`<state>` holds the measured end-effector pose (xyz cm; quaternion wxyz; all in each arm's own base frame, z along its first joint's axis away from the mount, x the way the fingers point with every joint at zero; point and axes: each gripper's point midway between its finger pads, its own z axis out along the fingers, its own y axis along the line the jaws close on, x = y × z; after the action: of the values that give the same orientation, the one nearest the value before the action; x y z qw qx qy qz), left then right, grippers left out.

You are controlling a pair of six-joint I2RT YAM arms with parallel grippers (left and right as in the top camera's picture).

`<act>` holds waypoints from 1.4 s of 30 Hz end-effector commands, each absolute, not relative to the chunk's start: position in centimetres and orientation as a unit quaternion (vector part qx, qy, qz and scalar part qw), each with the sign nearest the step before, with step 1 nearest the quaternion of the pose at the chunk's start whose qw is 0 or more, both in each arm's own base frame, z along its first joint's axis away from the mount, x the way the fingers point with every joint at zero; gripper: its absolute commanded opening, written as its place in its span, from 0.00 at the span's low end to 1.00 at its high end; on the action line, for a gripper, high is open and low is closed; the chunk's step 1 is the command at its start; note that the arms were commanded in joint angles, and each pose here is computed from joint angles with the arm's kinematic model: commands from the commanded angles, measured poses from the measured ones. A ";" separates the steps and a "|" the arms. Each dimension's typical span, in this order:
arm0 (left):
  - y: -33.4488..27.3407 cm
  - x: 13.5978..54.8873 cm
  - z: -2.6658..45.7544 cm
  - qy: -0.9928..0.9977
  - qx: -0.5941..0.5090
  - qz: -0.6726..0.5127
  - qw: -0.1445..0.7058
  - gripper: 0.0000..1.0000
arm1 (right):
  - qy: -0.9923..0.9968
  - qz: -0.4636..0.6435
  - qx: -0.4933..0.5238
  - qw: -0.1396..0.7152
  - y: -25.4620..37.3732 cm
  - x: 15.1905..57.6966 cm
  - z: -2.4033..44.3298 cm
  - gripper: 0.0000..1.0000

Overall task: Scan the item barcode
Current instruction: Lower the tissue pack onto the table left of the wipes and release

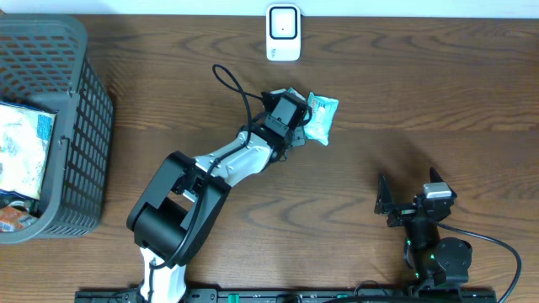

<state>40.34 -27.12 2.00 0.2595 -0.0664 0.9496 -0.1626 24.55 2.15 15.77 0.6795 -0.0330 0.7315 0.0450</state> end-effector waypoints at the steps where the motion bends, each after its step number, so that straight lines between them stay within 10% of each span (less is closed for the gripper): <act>1: -29.5 39.6 2.4 0.947 -0.012 -0.212 0.239 0.28 | 0.732 0.052 -0.036 0.679 2.4 24.5 15.7 0.99; 21: -23.5 46.1 15.1 0.879 -0.004 -0.136 0.456 0.29 | 0.732 0.052 -0.036 0.679 2.4 24.5 15.7 0.99; 24: -21.9 46.9 14.8 0.880 -0.011 -0.113 0.462 0.53 | 0.732 0.052 -0.036 0.679 2.4 24.5 15.7 0.99; 42: -21.1 48.5 7.3 0.906 0.011 -0.130 0.402 0.71 | 0.732 0.052 -0.036 0.679 2.4 24.5 15.7 0.99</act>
<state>48.42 -20.29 7.97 0.4095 -0.0022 0.9051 -0.1142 24.55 2.14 15.77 0.6796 -0.0328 0.7315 0.0449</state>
